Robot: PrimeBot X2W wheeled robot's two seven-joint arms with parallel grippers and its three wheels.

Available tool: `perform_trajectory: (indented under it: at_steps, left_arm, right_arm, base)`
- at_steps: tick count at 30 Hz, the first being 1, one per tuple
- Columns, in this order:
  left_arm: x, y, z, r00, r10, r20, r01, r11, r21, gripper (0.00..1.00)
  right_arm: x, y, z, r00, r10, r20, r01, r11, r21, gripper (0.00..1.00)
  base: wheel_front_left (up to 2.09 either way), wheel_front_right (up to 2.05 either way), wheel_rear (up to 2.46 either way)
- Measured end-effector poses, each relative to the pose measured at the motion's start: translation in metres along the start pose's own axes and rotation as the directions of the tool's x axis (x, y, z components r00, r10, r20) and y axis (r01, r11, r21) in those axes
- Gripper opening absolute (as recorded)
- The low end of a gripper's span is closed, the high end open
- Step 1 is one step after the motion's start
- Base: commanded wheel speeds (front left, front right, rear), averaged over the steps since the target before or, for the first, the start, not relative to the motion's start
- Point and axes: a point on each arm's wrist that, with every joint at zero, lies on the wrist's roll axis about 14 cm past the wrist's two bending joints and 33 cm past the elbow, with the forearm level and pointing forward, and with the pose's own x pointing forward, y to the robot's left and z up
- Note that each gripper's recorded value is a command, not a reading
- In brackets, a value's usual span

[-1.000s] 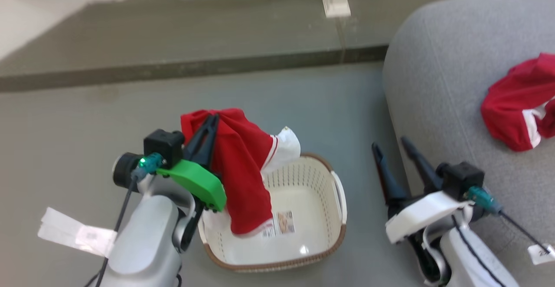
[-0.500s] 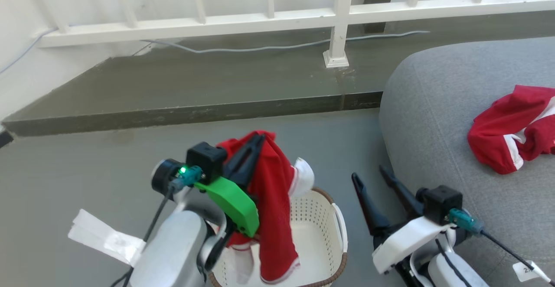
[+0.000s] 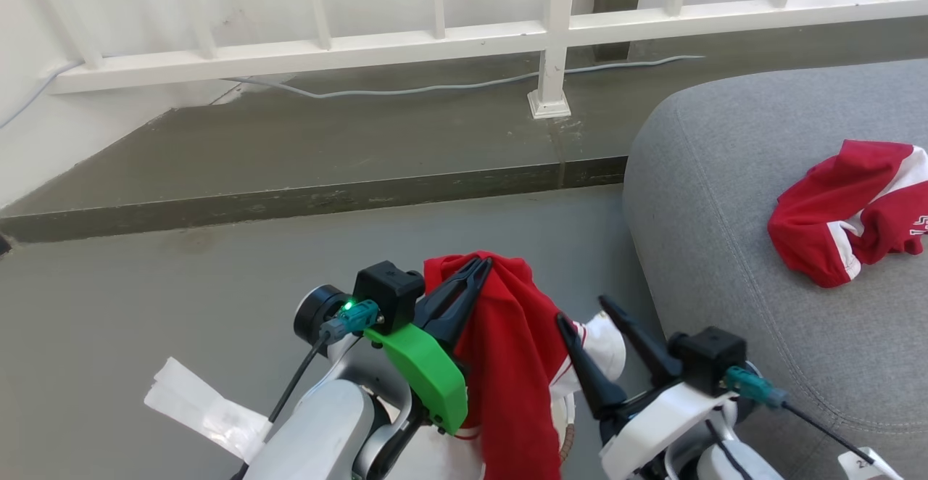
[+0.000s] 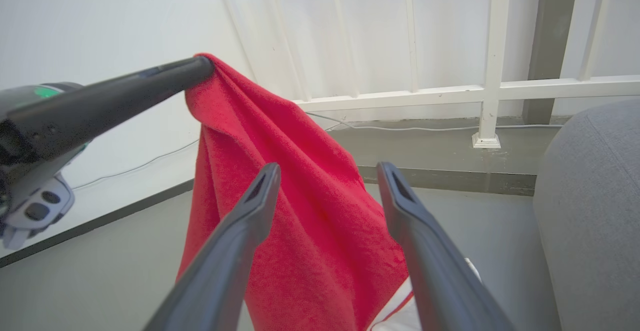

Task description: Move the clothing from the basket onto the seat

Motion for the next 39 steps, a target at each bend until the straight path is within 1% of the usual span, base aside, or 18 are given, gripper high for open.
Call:
perform_trajectory:
  at_steps: [7, 12, 13, 18, 19, 20, 31, 32, 33, 34, 39]
  left_arm:
    - [0.000, -0.009, 0.008, 1.000, -0.025, 0.009, 0.025, 1.000, 0.007, 0.00]
    - [-0.003, -0.012, 0.012, 0.999, -0.032, 0.009, 0.032, 0.999, 0.012, 0.00]
    - [-0.005, -0.014, 0.013, 0.999, -0.033, 0.010, 0.033, 0.999, 0.013, 0.00]
    - [-0.009, -0.015, 0.013, 1.000, -0.030, 0.005, 0.030, 1.000, 0.004, 0.00]
    - [-0.010, -0.015, 0.012, 1.000, -0.030, 0.002, 0.030, 1.000, 0.003, 0.00]
    - [-0.010, -0.016, 0.012, 1.000, -0.030, 0.000, 0.030, 1.000, 0.002, 0.00]
    - [-0.017, -0.013, 0.011, 1.000, -0.023, -0.016, 0.023, 1.000, -0.001, 0.00]
    - [-0.017, -0.013, 0.012, 1.000, -0.024, -0.015, 0.024, 1.000, 0.000, 0.27]
    - [-0.017, -0.013, 0.013, 1.000, -0.026, -0.012, 0.026, 1.000, 0.001, 0.93]
    - [-0.017, -0.014, 0.014, 1.000, -0.028, -0.009, 0.028, 1.000, 0.002, 1.00]
    - [-0.017, -0.015, 0.020, 0.999, -0.037, 0.010, 0.037, 0.999, 0.012, 1.00]
  right_arm:
    - [0.002, 0.036, -0.010, 0.992, 0.118, -0.039, -0.117, 0.993, 0.023, 1.00]
    - [0.004, 0.058, -0.020, 0.977, 0.197, -0.077, -0.194, 0.980, 0.036, 1.00]
    - [0.011, 0.064, -0.020, 0.971, 0.224, -0.080, -0.223, 0.975, 0.028, 1.00]
    - [0.021, 0.071, -0.026, 0.956, 0.270, -0.111, -0.270, 0.963, 0.011, 1.00]
    - [0.023, 0.071, -0.027, 0.955, 0.272, -0.116, -0.273, 0.962, 0.009, 0.39]
    - [0.024, 0.070, -0.028, 0.955, 0.272, -0.122, -0.273, 0.962, 0.006, 0.00]
    - [0.033, 0.063, -0.033, 0.956, 0.262, -0.132, -0.262, 0.965, 0.022, 0.00]
    - [0.035, 0.063, -0.032, 0.956, 0.261, -0.130, -0.261, 0.965, 0.022, 0.00]
    - [0.036, 0.062, -0.030, 0.957, 0.261, -0.124, -0.261, 0.965, 0.021, 0.00]
    - [0.037, 0.062, -0.029, 0.958, 0.261, -0.118, -0.260, 0.965, 0.019, 0.00]
    - [0.045, 0.050, -0.021, 0.969, 0.231, -0.091, -0.231, 0.973, 0.014, 0.00]
  base:
    - [0.00, 0.00, 0.00]
    - [0.00, 0.00, 0.00]
    - [0.00, 0.00, 0.00]
    - [0.00, 0.00, 0.00]
    - [0.00, 0.00, 0.00]
    - [0.00, 0.00, 0.00]
    - [0.00, 0.00, 0.00]
    - [0.00, 0.00, 0.00]
    - [0.00, 0.00, 0.00]
    - [0.00, 0.00, 0.00]
    - [0.00, 0.00, 0.00]
